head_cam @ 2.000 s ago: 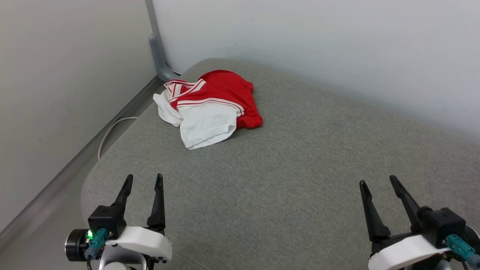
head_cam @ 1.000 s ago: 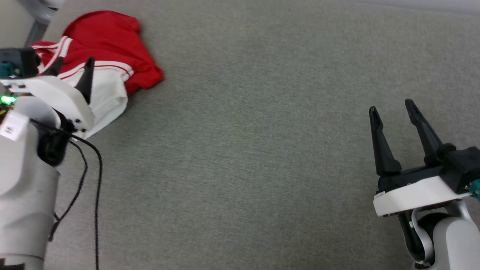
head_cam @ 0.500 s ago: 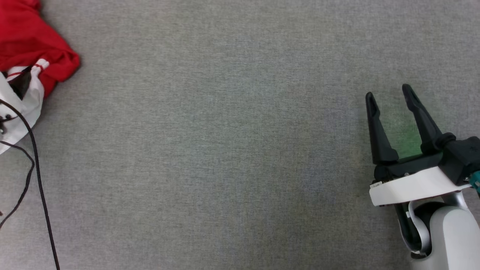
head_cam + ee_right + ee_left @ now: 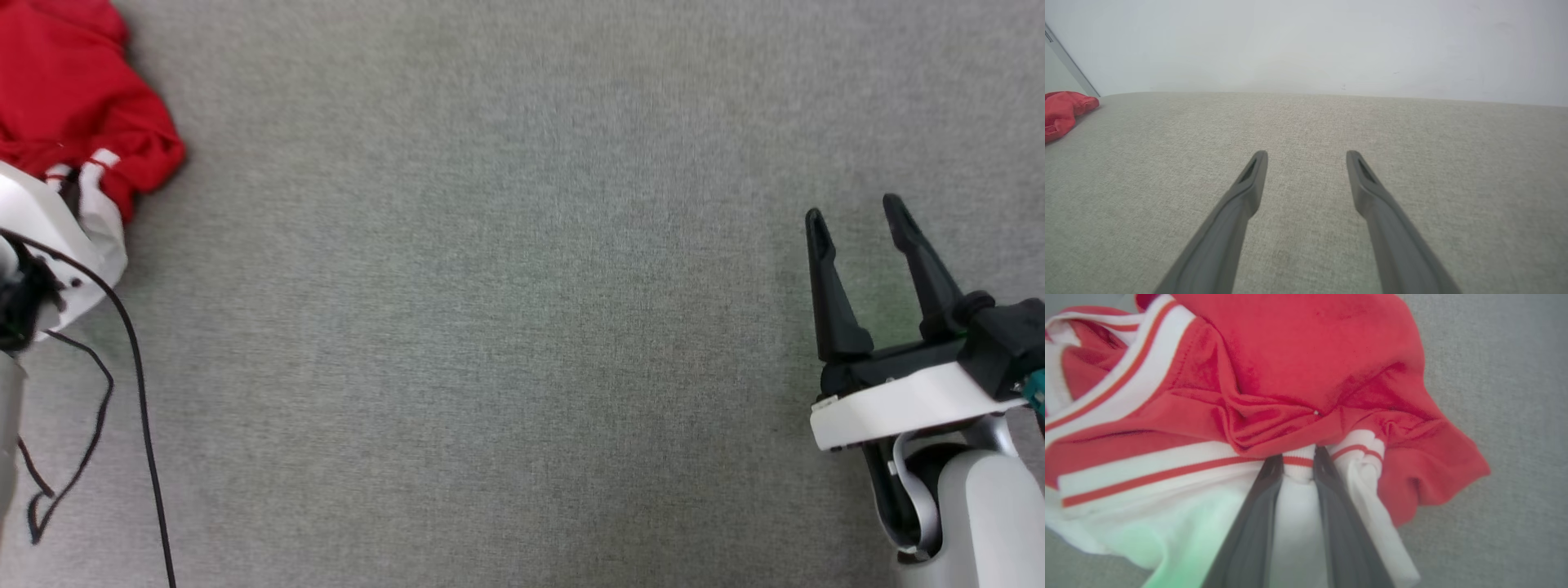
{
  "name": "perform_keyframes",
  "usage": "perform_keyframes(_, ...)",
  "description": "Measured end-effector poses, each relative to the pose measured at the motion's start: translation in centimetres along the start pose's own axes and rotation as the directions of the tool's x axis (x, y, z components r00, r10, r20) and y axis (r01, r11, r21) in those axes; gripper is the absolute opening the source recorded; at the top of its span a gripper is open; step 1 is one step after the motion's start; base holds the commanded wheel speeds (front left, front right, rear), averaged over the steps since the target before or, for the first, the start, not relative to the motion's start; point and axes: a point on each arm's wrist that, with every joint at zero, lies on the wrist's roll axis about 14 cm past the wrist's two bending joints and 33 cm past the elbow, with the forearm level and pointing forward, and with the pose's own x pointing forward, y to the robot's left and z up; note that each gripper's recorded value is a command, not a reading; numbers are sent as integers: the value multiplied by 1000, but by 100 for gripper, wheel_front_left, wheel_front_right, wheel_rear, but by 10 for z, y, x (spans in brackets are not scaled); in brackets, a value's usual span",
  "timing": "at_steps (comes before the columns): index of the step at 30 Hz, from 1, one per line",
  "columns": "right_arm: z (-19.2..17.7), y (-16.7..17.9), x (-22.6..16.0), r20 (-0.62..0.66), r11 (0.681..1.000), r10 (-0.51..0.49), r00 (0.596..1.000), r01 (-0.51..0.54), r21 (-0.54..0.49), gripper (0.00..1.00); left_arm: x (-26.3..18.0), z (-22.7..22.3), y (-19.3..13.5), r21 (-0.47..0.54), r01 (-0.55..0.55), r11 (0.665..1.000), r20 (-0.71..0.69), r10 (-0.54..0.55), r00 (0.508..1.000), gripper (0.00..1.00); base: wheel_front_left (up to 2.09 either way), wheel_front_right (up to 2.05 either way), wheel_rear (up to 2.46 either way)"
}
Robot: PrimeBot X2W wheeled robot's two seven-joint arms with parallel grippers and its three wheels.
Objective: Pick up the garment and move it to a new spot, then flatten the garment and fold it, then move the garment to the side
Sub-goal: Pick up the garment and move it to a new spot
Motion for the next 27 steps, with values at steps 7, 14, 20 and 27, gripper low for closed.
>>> perform_keyframes(7, 30, 6, -21, 57, 1000, -2, 998, 2, 16, 100, -48, 46, -4, 20, 11, 1000, 310, -17, 951, 0, 0, 0, 0)
perform_keyframes(14, 61, 7, -49, 118, 1000, -18, 993, 16, 14, 100, -107, 80, -17, 56, 31, 998, 553, -57, 831, 0, 0, 0, 0)
perform_keyframes(20, 79, -1, -75, 153, 999, -52, 987, 52, 5, 100, -145, 94, -46, 82, 83, 993, 671, -117, 732, 0, 0, 0, 0)
perform_keyframes(27, 85, -26, -102, 163, 990, -136, 977, 138, -3, 100, -152, 87, -118, 147, 223, 964, 690, -262, 674, 0, 0, 0, 0)
